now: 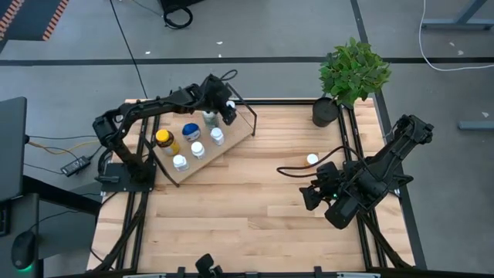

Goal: Pick and place medicine bottles onto shelf by color
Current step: Put the pink medicine bottle on the shelf

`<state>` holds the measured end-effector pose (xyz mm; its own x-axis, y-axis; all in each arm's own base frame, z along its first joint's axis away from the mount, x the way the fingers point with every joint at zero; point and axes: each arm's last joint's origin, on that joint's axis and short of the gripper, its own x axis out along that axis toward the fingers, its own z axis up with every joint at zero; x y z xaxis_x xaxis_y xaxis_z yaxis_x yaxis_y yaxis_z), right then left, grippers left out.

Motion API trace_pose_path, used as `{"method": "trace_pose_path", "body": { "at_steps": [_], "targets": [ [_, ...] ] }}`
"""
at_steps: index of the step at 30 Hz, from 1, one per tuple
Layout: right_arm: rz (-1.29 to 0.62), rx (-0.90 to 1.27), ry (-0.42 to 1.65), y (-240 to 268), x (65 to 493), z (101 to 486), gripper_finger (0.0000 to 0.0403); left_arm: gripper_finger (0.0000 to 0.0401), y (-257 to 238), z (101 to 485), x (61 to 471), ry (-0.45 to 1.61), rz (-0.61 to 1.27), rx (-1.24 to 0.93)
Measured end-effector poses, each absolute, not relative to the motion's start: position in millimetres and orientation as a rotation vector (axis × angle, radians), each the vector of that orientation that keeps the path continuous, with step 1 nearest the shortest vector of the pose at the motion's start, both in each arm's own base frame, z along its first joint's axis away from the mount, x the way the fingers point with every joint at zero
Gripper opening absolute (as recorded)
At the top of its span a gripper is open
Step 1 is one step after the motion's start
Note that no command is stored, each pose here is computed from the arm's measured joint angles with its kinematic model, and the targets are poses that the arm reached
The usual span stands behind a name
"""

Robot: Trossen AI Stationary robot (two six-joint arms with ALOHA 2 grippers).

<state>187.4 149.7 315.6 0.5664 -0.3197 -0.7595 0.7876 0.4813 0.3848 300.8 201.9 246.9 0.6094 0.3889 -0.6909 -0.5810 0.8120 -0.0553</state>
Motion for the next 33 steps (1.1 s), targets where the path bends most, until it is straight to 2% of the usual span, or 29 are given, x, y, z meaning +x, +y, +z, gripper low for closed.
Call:
{"method": "trace_pose_path", "body": {
  "at_steps": [11, 20, 33],
  "targets": [
    [-0.735, 0.804, 0.673, 150.0, 187.6, 315.7, 0.0284, 0.0197, 195.6, 243.0, 306.2, 0.757, 0.553, -0.226],
    [-0.727, 0.817, 0.667, 150.9, 188.5, 316.0, 0.0284, 0.0191, 184.9, 228.2, 314.4, 0.832, 0.529, -0.252],
    [-0.714, 0.839, 0.658, 152.4, 190.1, 316.7, 0.0284, 0.0223, 179.4, 228.8, 318.4, 0.825, 0.512, -0.241]
  ]
}}
